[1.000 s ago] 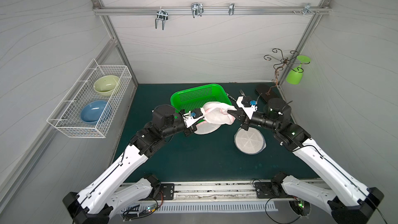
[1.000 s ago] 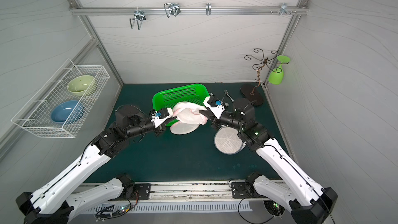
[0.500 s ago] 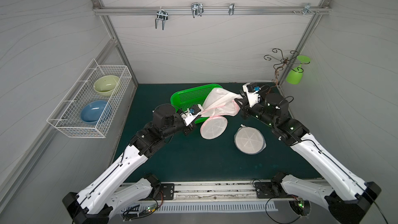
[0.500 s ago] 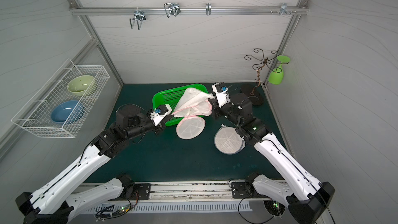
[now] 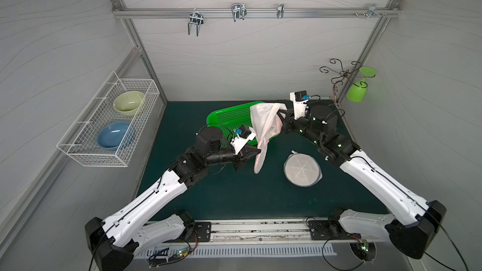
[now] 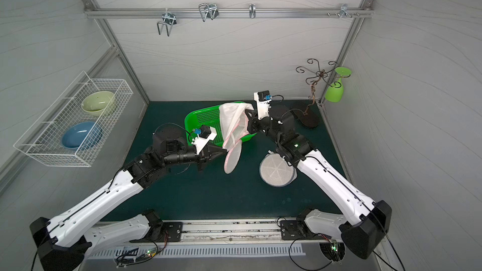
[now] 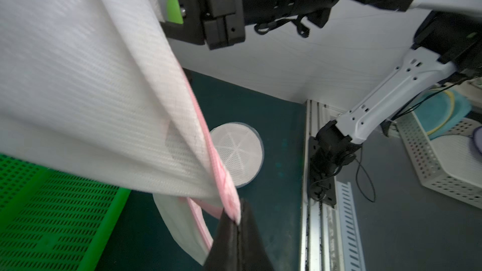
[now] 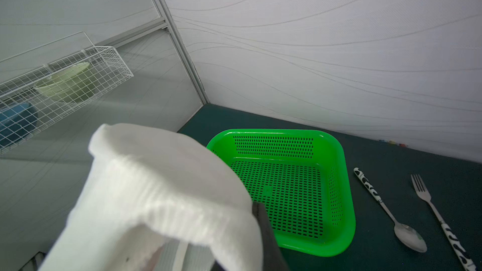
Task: Turn the laundry bag inside out
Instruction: Turn over the laundry bag.
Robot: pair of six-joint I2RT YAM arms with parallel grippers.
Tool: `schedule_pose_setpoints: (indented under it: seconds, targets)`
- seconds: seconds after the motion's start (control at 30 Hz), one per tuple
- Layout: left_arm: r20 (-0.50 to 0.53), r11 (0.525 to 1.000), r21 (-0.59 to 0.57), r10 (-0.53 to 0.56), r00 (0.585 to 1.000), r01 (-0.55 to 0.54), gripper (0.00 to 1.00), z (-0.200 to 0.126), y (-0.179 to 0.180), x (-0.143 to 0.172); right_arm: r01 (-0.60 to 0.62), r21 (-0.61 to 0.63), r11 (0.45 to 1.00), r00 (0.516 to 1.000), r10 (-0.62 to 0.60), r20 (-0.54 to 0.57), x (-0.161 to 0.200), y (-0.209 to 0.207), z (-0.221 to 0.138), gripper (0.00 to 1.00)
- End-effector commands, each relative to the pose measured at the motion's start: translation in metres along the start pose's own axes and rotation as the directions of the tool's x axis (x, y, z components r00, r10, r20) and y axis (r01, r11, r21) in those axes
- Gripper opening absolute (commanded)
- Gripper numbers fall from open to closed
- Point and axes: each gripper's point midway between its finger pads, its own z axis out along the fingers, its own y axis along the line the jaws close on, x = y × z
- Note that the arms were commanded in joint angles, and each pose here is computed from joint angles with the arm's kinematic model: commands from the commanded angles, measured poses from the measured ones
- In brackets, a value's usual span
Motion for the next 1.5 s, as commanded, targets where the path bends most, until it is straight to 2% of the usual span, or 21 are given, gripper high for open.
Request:
schedule_pose_setpoints:
  seconds: [0.0,0.07,0.13,0.2,0.27,0.4,0.47,0.53,0.57,0.63,0.67,0.73,0.77,0.8,0.93,1.0,1.07,1.13,1.2,1.33,1.47]
  targets:
    - [0.096,0.984,0.176,-0.006,0.995,-0.011,0.0,-0.007,-0.035,-0.029,0.137,0.036,0.99,0.983,-0.14,0.115,-0.028,-0.003,-0.004,0.0]
    - [0.096,0.998,0.061,0.005,0.995,-0.011,0.04,-0.009,-0.018,-0.028,0.19,0.028,0.981,0.976,-0.192,0.107,-0.02,-0.003,-0.008,0.0]
    - [0.11,0.986,-0.164,0.008,0.994,0.01,0.24,-0.019,0.015,-0.03,0.244,0.029,0.969,0.965,-0.246,0.088,-0.009,-0.008,-0.012,0.0]
    - [0.17,0.911,-0.405,-0.003,0.985,0.073,0.5,-0.045,0.05,-0.036,0.295,0.054,0.954,0.953,-0.298,0.058,0.003,-0.019,-0.019,0.0]
    - [0.246,0.808,-0.571,0.0,0.969,0.145,0.67,-0.075,0.074,-0.042,0.347,0.069,0.935,0.936,-0.35,0.028,0.013,-0.029,-0.026,0.0]
    - [0.373,0.615,-0.708,-0.09,0.923,0.346,0.81,-0.123,0.1,-0.043,0.516,0.074,0.853,0.856,-0.515,-0.033,0.034,-0.039,-0.041,0.0]
    - [0.448,0.563,-0.683,-0.18,0.876,0.465,0.82,-0.133,0.103,-0.043,0.606,0.034,0.795,0.796,-0.604,-0.044,0.044,-0.034,-0.046,0.0]
    - [0.504,0.582,-0.582,-0.29,0.814,0.568,0.79,-0.127,0.096,-0.049,0.686,-0.043,0.726,0.726,-0.688,-0.019,0.053,-0.023,-0.05,0.0]
    - [0.536,0.579,-0.502,-0.374,0.757,0.642,0.78,-0.12,0.093,-0.052,0.726,-0.09,0.682,0.685,-0.728,0.008,0.058,-0.014,-0.052,0.0]
    - [0.581,0.531,-0.325,-0.54,0.608,0.783,0.76,-0.106,0.086,-0.058,0.78,-0.149,0.608,0.62,-0.783,0.049,0.066,-0.002,-0.053,0.0]
    - [0.585,0.477,-0.226,-0.631,0.51,0.849,0.74,-0.096,0.082,-0.06,0.803,-0.166,0.573,0.588,-0.806,0.063,0.069,0.002,-0.053,0.0]
    - [0.568,0.32,-0.078,-0.764,0.306,0.944,0.67,-0.082,0.078,-0.057,0.837,-0.183,0.515,0.536,-0.84,0.087,0.072,0.01,-0.05,0.0]
    - [0.558,0.249,-0.03,-0.8,0.223,0.968,0.67,-0.078,0.078,-0.056,0.848,-0.189,0.495,0.518,-0.849,0.1,0.073,0.014,-0.049,0.0]
    - [0.553,0.205,0.005,-0.816,0.168,0.979,0.67,-0.077,0.077,-0.056,0.856,-0.198,0.478,0.505,-0.855,0.118,0.074,0.018,-0.048,0.0]
    - [0.585,0.089,0.042,-0.81,0.048,0.995,0.69,-0.086,0.08,-0.046,0.878,-0.237,0.416,0.46,-0.87,0.177,0.078,0.038,-0.044,0.0]
    - [0.594,-0.003,0.062,-0.804,-0.039,0.998,0.68,-0.087,0.083,-0.03,0.884,-0.24,0.401,0.449,-0.871,0.199,0.077,0.046,-0.042,0.0]
    - [0.596,-0.071,0.062,-0.797,-0.094,0.996,0.63,-0.087,0.084,-0.015,0.885,-0.246,0.395,0.446,-0.87,0.209,0.077,0.052,-0.041,0.0]
    - [0.612,-0.179,0.039,-0.774,-0.165,0.983,0.6,-0.091,0.083,0.009,0.886,-0.259,0.384,0.441,-0.871,0.215,0.079,0.058,-0.041,0.0]
    - [0.613,-0.233,0.045,-0.761,-0.211,0.971,0.59,-0.091,0.083,0.023,0.884,-0.265,0.385,0.444,-0.868,0.221,0.08,0.064,-0.041,0.0]
    - [0.585,-0.284,0.068,-0.766,-0.269,0.957,0.59,-0.082,0.082,0.035,0.882,-0.269,0.388,0.449,-0.864,0.228,0.08,0.073,-0.039,0.0]
    - [0.542,-0.276,0.073,-0.796,-0.27,0.958,0.63,-0.068,0.083,0.029,0.878,-0.274,0.392,0.459,-0.852,0.251,0.077,0.085,-0.037,0.0]
